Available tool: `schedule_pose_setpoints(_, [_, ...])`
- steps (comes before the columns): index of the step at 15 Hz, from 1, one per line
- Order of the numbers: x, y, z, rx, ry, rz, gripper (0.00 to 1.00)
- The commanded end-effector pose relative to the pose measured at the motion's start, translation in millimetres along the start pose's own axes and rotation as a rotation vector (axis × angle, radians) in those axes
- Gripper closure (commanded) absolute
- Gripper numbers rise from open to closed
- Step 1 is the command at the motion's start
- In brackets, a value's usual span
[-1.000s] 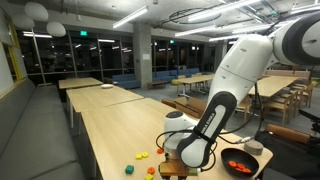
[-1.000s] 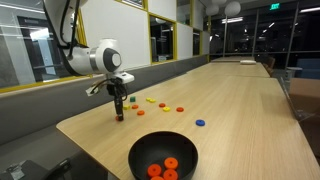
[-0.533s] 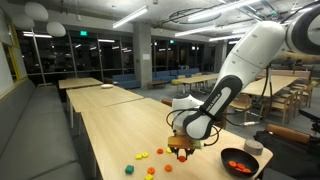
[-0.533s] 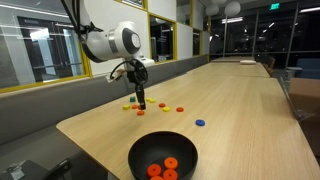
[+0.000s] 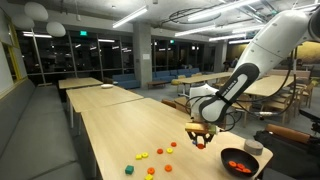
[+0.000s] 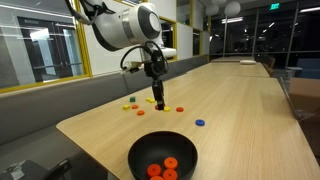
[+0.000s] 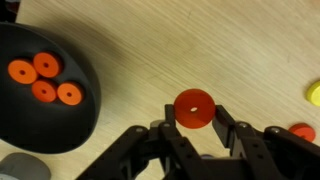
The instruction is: Put two orange circles into the bowl.
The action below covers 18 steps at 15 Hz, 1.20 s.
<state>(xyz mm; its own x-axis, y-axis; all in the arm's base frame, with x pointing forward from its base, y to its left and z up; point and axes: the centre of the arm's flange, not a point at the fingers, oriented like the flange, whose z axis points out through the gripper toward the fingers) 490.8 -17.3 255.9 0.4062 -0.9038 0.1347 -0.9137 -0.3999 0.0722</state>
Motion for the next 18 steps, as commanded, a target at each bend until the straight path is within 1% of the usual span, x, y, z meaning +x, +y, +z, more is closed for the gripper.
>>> schedule_pose_setpoints(1, [9,54,-21,-0.018,-0.011,0.089,0.81])
schedule_pose_setpoints(6, [20,106,-26,-0.054,-0.046,0.192,0.81])
schedule_pose_setpoints(8, [20,121,-22,-0.067,-0.061,0.22,0.81])
schedule_pose_setpoints(13, [16,143,-1,-0.114,-0.105,0.252,0.81])
schedule_pose_setpoints(18, [12,149,21,-0.153,-0.148,0.272,0.81])
